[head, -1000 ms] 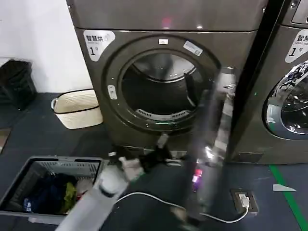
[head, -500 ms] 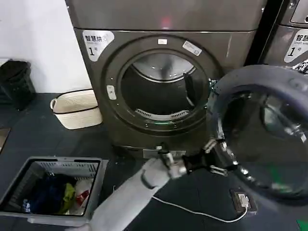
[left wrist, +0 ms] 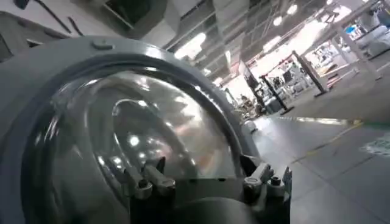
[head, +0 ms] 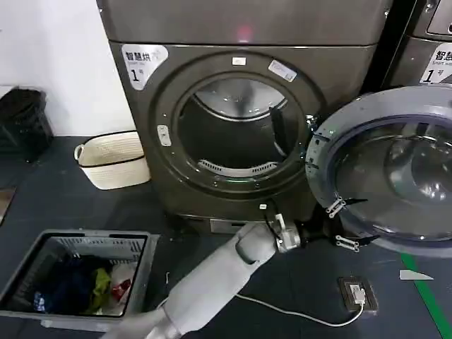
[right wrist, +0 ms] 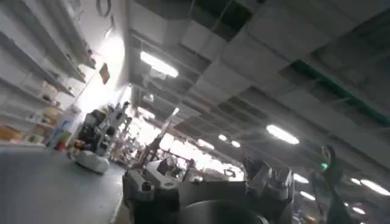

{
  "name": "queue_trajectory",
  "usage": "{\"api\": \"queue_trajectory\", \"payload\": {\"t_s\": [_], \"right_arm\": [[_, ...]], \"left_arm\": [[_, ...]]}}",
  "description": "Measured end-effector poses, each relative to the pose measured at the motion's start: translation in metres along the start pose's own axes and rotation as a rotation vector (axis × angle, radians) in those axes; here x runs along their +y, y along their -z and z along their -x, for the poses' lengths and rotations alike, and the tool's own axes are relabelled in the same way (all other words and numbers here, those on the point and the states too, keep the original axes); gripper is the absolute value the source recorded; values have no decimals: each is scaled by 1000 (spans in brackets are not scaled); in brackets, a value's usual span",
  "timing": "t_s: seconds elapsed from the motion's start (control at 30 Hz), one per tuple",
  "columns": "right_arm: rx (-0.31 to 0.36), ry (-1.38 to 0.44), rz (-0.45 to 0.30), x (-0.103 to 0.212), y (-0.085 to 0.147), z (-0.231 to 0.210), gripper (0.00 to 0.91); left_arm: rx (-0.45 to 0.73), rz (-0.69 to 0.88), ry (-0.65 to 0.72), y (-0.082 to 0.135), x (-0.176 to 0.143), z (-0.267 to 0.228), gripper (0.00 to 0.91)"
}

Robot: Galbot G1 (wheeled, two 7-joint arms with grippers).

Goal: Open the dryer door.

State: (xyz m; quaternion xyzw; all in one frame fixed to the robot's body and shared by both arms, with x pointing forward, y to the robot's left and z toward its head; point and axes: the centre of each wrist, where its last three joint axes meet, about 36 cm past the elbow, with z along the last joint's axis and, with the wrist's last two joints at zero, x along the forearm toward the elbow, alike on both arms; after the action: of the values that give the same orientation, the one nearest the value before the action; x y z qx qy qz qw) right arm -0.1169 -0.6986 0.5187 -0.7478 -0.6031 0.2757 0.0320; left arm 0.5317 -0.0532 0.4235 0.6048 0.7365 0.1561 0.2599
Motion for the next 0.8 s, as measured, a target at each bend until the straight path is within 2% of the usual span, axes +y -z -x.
{"api": "queue_trajectory", "payload": {"t_s": [0.2, 0.4, 0.6, 0.8], "right_arm": [[5, 18, 8, 9, -2, 6, 907], [-13, 55, -1, 14, 0, 4, 907], [-23, 76, 3, 23, 3, 2, 907], [-26, 102, -13, 34, 3, -4, 907]], "left_arm": [[12, 0, 32, -2, 5, 7, 907], [23, -2, 44, -2, 3, -9, 907], [64, 22, 42, 0, -2, -64, 907], [95, 118, 4, 27, 3, -137, 907]]}}
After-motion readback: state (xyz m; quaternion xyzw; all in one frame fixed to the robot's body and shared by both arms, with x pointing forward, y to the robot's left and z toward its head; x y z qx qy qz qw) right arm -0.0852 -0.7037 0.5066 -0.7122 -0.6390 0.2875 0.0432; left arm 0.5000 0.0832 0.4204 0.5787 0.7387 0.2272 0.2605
